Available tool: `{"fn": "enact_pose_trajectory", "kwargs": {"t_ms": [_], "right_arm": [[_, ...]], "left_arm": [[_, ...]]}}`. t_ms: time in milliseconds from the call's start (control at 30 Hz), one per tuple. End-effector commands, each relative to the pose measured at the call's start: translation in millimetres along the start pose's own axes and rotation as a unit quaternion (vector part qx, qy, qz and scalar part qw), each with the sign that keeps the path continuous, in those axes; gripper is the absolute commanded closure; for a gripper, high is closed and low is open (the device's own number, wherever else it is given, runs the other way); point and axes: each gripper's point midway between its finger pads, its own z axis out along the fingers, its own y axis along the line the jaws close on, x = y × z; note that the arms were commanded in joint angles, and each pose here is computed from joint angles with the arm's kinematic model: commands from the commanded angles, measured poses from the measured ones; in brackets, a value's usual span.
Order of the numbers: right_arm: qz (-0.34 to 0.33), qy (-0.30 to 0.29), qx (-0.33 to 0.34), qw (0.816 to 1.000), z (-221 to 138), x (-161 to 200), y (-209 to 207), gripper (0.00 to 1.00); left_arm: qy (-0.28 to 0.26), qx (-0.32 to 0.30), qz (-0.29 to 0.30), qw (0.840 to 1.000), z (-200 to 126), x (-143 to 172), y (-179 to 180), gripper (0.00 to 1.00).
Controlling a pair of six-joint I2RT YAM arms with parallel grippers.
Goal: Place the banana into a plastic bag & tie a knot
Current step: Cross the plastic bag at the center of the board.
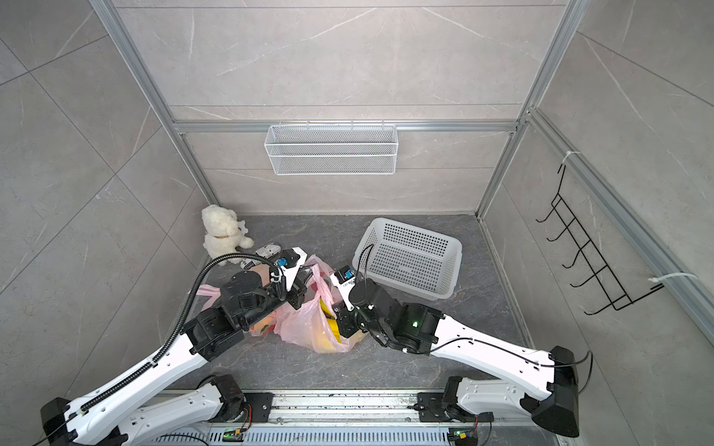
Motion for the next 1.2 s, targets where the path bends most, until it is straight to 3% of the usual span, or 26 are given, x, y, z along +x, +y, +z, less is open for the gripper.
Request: {"fn": "enact_pose_trajectory", "kwargs": {"t_ms": [0, 167, 300, 600, 733, 867, 933, 1000, 1033, 1167], "right_arm": [[-0.011, 0.013, -0.030, 0.999, 2.6, 0.7, 16.6, 0.97], [0.002, 0.036, -0.042, 0.998, 26.2, 14.5, 30.7, 0.97], [0.015, 0.051, 0.015, 0.998, 47.9, 25.8, 13.3, 0.97], [0.029, 0.013, 0.101, 0.994, 68.1, 26.3, -19.2, 0.96], [0.030, -0.007, 0.082, 0.996, 63.6, 17.0, -12.8, 0.96], [0.031, -0.010, 0.070, 0.997, 60.4, 14.9, -8.7, 0.96], [0.028, -0.008, 0.067, 0.997, 59.5, 15.7, -8.0, 0.96], [0.029, -0.008, 0.067, 0.997, 58.5, 16.1, -8.2, 0.96], [0.028, -0.008, 0.066, 0.997, 57.8, 16.6, -7.8, 0.96], [0.029, -0.012, 0.060, 0.998, 55.4, 16.7, -7.2, 0.96]], "left_arm": [[-0.028, -0.017, -0.023, 0.999, 2.4, -22.6, 8.3, 1.00], [-0.016, -0.021, -0.030, 0.999, 11.0, -17.1, 9.7, 1.00], [-0.020, -0.015, -0.038, 0.999, 11.0, -17.2, 7.4, 1.00], [-0.022, 0.010, -0.049, 0.999, 2.6, -9.9, -1.0, 1.00], [-0.015, 0.015, -0.051, 0.998, -9.1, 7.9, -3.3, 0.68], [-0.029, 0.007, -0.058, 0.998, -28.0, 21.0, 0.0, 0.43], [-0.051, 0.007, -0.062, 0.997, -38.4, 27.3, 0.2, 0.20], [-0.070, 0.005, -0.060, 0.996, -45.4, 31.9, 0.8, 0.07], [-0.074, 0.006, -0.059, 0.996, -47.0, 34.9, 0.0, 0.01], [-0.044, 0.014, -0.050, 0.998, -36.0, 45.4, -3.8, 0.00]]}}
